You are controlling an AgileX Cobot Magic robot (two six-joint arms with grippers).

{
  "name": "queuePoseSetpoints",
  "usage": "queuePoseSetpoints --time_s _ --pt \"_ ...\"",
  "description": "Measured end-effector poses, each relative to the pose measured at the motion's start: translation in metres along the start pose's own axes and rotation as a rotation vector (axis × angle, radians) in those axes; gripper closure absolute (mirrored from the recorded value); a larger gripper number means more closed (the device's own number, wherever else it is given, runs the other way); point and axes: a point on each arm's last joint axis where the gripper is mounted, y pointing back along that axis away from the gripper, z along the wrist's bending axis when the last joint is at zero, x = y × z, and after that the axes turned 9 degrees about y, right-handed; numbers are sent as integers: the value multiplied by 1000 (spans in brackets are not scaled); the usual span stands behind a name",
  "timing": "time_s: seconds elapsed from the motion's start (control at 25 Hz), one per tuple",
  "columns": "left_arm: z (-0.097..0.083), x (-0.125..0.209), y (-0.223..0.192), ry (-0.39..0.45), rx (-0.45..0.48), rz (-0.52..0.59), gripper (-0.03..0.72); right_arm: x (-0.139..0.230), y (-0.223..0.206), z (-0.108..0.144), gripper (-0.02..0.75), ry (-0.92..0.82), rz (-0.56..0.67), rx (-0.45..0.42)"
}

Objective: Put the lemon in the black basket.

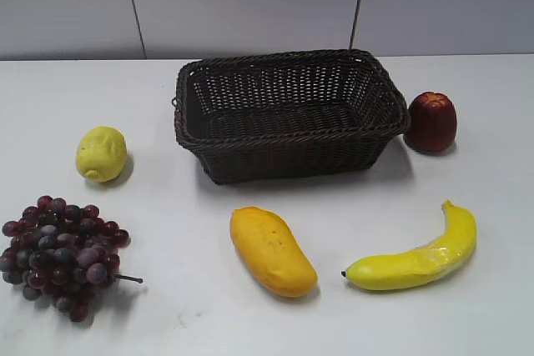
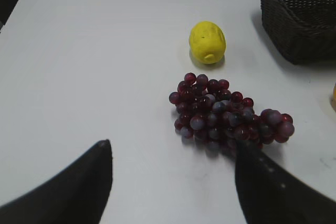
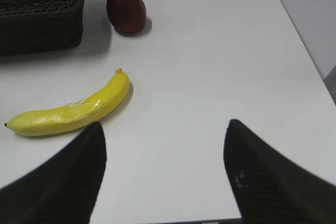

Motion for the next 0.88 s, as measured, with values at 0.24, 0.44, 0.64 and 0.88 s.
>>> queuePoseSetpoints --time_s 0.24,0.44,0.64,0.88 --pt "0 0 0 0 0 0 135 0 0 0 167 -3 1 -5" --pt "0 0 0 0 0 0 135 0 0 0 167 0 1 0" --pt "0 0 0 0 0 0 135 0 0 0 167 -3 -1 -5" --pt "0 0 0 0 0 0 135 0 0 0 167 0 0 0"
